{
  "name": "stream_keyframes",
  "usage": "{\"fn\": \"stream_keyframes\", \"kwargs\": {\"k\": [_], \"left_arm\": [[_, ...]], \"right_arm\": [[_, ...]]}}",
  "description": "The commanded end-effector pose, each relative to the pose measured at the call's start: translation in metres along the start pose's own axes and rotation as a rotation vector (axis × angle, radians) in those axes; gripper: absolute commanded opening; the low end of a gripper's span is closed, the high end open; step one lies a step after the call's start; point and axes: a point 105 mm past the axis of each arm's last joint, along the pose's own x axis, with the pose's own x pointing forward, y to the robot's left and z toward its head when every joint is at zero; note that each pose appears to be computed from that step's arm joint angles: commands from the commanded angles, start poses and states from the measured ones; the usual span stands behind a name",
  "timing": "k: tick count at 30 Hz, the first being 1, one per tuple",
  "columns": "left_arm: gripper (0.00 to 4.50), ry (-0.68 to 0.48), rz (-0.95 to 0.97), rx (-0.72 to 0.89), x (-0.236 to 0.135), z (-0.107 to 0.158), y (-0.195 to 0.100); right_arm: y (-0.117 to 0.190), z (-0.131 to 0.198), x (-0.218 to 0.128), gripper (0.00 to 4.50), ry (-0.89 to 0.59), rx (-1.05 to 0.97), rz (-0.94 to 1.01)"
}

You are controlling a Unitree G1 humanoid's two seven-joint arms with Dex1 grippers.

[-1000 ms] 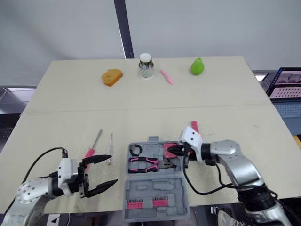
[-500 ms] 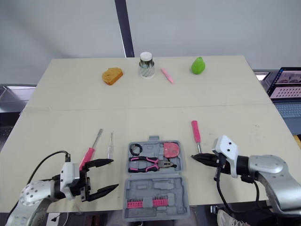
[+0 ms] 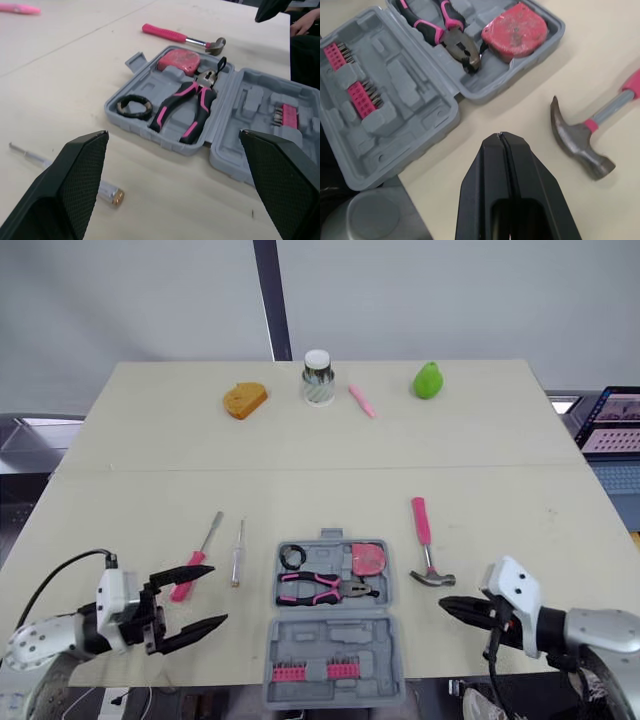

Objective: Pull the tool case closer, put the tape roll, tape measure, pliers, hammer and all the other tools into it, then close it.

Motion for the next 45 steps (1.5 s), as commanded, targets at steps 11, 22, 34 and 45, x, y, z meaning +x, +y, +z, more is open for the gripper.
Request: {"fn": "stream_keyframes", "kwargs": {"k": [11, 22, 34, 45], "left_arm": [[4.5, 0.11, 0.084, -0.046, -0.045, -0.036, -0.025], [4.5, 0.11, 0.096, -0.064, -0.042, -0.031, -0.03], [4.5, 0.111, 0.055, -0.041, -0.017, -0.021, -0.026], [3.95, 0.114, 0.005, -0.038, -0.013, -0.022, -0.032]], "right_arm": [[-0.001, -0.021, -0.012, 0.02, 0.008, 0.114, -0.073], [0.006, -0.037, -0.016, 0.02, 0.041, 0.168, -0.067], [0.009, -0.024, -0.003, 4.47, 0.029, 0.141, -0.027], [0.013, -0.016, 0.002, 4.5, 0.06, 0.074, 0.016]]}}
